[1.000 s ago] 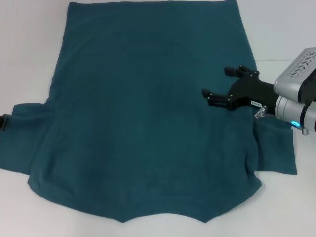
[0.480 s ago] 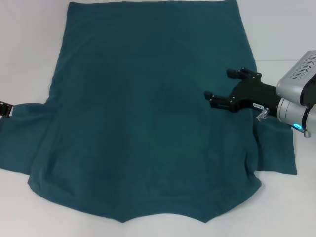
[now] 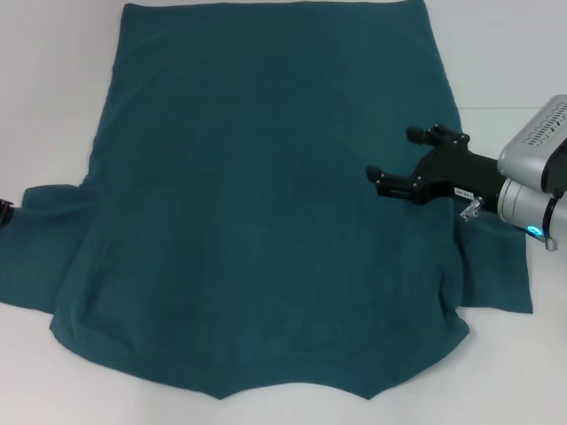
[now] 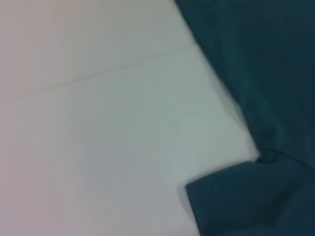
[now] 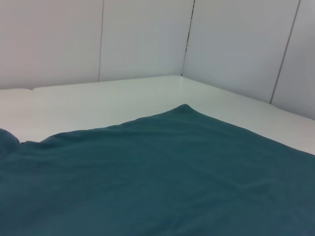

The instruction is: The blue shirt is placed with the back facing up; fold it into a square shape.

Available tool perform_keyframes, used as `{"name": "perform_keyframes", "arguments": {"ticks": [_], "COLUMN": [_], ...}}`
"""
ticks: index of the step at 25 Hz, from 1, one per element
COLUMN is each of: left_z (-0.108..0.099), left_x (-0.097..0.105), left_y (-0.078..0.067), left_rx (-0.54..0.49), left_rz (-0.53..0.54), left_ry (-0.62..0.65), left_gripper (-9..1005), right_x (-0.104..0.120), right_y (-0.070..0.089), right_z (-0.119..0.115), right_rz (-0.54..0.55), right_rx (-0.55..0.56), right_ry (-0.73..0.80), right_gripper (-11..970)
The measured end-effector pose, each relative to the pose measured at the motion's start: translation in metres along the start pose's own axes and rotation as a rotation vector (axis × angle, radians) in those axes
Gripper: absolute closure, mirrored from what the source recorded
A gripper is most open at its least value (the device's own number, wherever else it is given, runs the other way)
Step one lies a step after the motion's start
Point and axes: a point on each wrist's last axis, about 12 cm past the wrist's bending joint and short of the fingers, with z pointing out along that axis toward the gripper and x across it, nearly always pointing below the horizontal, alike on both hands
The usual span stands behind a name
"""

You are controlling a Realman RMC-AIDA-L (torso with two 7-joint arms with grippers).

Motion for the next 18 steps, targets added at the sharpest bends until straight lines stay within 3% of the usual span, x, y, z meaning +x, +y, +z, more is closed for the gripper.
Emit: {"name": "perform_keyframes", "arguments": {"ticks": [2, 8, 13, 16, 18], "left_z": [0.001, 0.003, 0.003, 0.005, 0.005], "left_x": [0.001, 0.005, 0.003, 0.001, 0.001], "left_y": [0.003, 0.011, 0.017, 0.018, 0.018], "left_rx": [-0.003, -0.012, 0.009, 0.023, 0.024], "left_rz": [-0.021, -0.075, -0.139, -0.158, -0.159], "left_ry": [0.010, 0.012, 0.032, 0.040, 0.041], "left_gripper": [940, 790, 554, 312, 234], "right_x": [-0.001, -0.014, -0.030, -0.035, -0.036], "right_y": [0.000, -0.003, -0.006, -0.004, -0.003], "right_z": [0.001, 0.009, 0.016, 0.020, 0.022], "right_rz": [-0.002, -0.058, -0.099, -0.119, -0.128], "right_rx": [-0.001, -0.005, -0.013, -0.028, -0.039], "right_ry": [-0.002, -0.020, -0.042, -0.045, -0.042], "right_gripper": [17, 17, 17, 17, 17]}}
